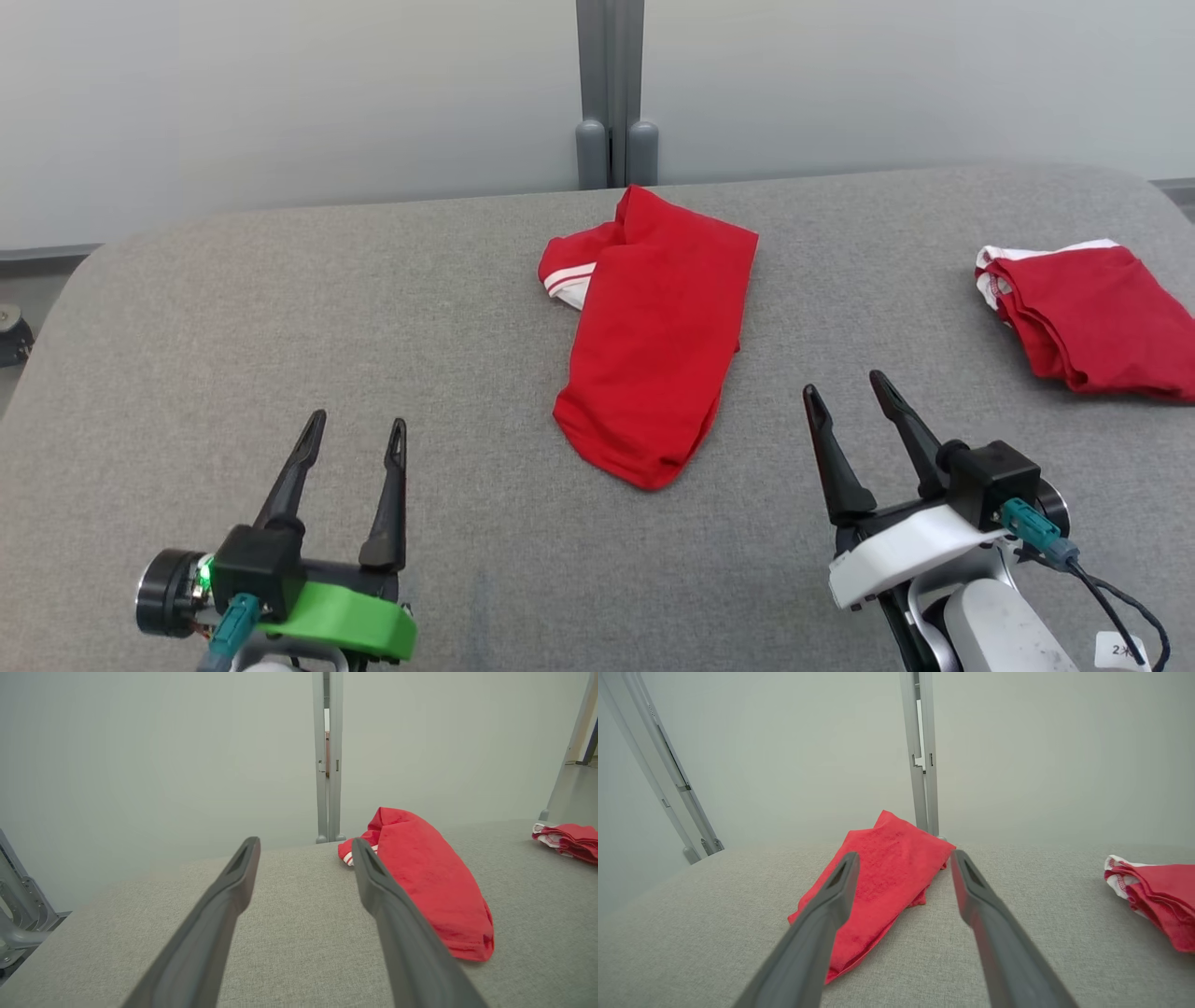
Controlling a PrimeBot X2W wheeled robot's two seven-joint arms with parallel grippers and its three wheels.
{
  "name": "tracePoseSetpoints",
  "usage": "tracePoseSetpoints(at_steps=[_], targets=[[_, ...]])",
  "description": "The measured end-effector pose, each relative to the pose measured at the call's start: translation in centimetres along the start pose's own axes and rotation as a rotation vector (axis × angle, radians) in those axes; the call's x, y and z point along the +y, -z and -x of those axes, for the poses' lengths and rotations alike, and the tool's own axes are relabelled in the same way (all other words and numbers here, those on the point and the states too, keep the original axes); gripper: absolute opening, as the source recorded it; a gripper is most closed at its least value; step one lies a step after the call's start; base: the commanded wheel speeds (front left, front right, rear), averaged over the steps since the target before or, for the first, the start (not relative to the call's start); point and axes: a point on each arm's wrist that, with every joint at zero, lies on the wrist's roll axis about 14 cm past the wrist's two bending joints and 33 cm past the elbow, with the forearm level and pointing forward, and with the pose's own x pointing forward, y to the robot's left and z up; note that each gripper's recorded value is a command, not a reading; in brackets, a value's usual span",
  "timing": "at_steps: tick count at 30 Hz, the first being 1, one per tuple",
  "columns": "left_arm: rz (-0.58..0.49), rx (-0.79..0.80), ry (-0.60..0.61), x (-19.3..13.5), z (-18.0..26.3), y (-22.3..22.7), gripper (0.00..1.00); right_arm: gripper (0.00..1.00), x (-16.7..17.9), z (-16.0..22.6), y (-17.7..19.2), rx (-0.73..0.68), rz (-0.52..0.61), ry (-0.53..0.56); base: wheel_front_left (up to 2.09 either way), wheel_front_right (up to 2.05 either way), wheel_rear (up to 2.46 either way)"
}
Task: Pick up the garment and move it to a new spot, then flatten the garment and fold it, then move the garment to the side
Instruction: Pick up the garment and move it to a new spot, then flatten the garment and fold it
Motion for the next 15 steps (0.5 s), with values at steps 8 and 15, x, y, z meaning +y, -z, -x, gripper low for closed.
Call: tracePoseSetpoints(at_steps=[8,15], targets=[[0.03,-0.023,-0.059,0.0,1.4,-0.4,1.0,1.0,-0.2,1.2,0.1,0.004,-0.004,0.016,0.0,0.0,0.0],[0.02,-0.02,-0.073,0.8,1.8,-0.3,1.0,1.0,1.8,0.6,1.4,0.043,0.004,-0.054,0.0,0.0,0.0]])
